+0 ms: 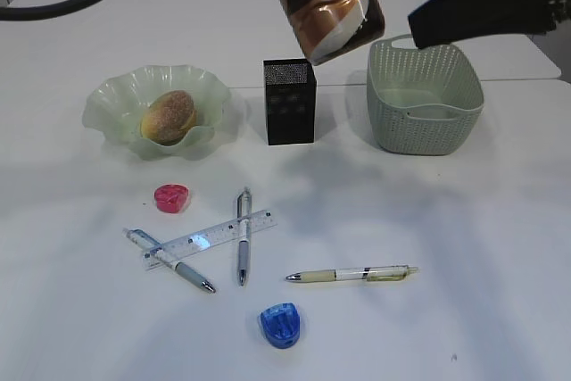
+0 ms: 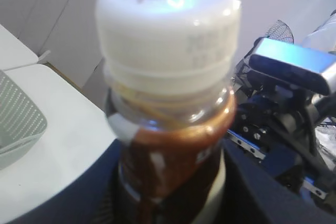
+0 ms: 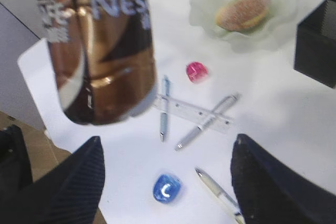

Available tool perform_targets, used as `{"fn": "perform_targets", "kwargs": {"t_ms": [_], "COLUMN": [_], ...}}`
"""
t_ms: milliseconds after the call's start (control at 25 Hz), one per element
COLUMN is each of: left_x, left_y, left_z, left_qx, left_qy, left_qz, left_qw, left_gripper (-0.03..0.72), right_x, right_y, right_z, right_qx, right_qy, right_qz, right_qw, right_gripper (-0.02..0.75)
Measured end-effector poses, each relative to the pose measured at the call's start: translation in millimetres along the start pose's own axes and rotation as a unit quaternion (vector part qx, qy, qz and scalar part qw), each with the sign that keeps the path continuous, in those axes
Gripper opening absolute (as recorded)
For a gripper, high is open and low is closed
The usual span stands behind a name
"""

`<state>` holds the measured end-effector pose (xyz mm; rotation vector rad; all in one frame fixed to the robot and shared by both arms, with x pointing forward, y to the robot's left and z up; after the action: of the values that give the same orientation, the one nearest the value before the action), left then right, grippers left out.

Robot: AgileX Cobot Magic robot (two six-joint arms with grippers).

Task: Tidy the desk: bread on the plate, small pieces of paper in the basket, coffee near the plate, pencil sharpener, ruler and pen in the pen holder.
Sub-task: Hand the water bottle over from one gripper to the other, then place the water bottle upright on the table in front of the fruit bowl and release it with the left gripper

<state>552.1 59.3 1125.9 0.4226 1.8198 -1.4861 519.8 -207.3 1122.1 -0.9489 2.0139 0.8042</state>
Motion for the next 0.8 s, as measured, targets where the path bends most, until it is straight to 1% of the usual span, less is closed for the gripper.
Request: {"fn": "perform_targets", "kwargs": {"t_ms": [80,120,200,400,440,480,520,600,640,720,760,800], "left_x": [0.0,0.0,0.0,0.0,-0.2,-0.2,-0.2,-0.3,-0.4,-0.5,-0.6,-0.7], "left_y": [0.0,0.0,0.0,0.0,0.4,0.4,0.4,0.6,0.8,1.0,1.2,1.4], "left_z": [0.0,0.0,0.0,0.0,0.0,0.0,0.0,0.0,0.0,0.0,0.0,0.0], "left_qx": [0.0,0.0,0.0,0.0,-0.002,-0.002,-0.002,-0.003,-0.003,-0.004,-0.005,-0.006], "left_qy": [0.0,0.0,0.0,0.0,-0.001,-0.001,-0.001,-0.001,-0.002,-0.002,-0.003,-0.003], "left_qz": [0.0,0.0,0.0,0.0,0.0,0.0,0.0,0.0,0.0,0.0,0.0,0.0], "left_qw": [1.0,1.0,1.0,1.0,1.0,1.0,1.0,1.0,1.0,1.0,1.0,1.0], "left_gripper": [0.349,0.349,0.349,0.349,0.349,0.349,0.349,0.349,0.349,0.349,0.349,0.349], "right_x": [0.0,7.1,9.1,19.5,22.7,23.1,25.2,32.0,37.2,41.8,45.7,48.1], "right_y": [0.0,-3.1,-3.6,-13.4,-17.4,-18.0,-20.9,-28.6,-33.1,-37.2,-40.8,-43.1], "right_z": [0.0,-5.2,-8.6,-19.1,-21.8,-22.0,-23.5,-28.6,-32.5,-36.6,-41.3,-44.1], "right_qx": [0.0,0.038,0.056,0.131,0.154,0.157,0.171,0.214,0.239,0.265,0.292,0.307], "right_qy": [0.0,0.035,0.047,0.094,0.106,0.107,0.114,0.132,0.151,0.164,0.175,0.181], "right_qz": [0.0,-0.006,-0.005,0.016,0.028,0.033,0.044,0.092,0.1,0.12,0.138,0.149], "right_qw": [1.0,0.999,0.997,0.987,0.982,0.981,0.978,0.963,0.954,0.942,0.93,0.922], "right_gripper": [0.575,0.575,0.575,0.575,0.575,0.575,0.575,0.575,0.575,0.575,0.575,0.575]}}
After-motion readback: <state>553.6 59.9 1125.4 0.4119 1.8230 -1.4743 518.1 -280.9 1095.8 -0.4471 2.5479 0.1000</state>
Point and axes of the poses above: a point on each arm's last joint axis where the gripper is mounted, z pointing out along that axis toward the gripper, y along the wrist's bending axis when the last joint is at zero, x = y × z, the point moved 3 cm from there along z, pointing out along that axis toward the gripper, and after that the axes turned 7 degrees about -z, right-handed, at the moved point
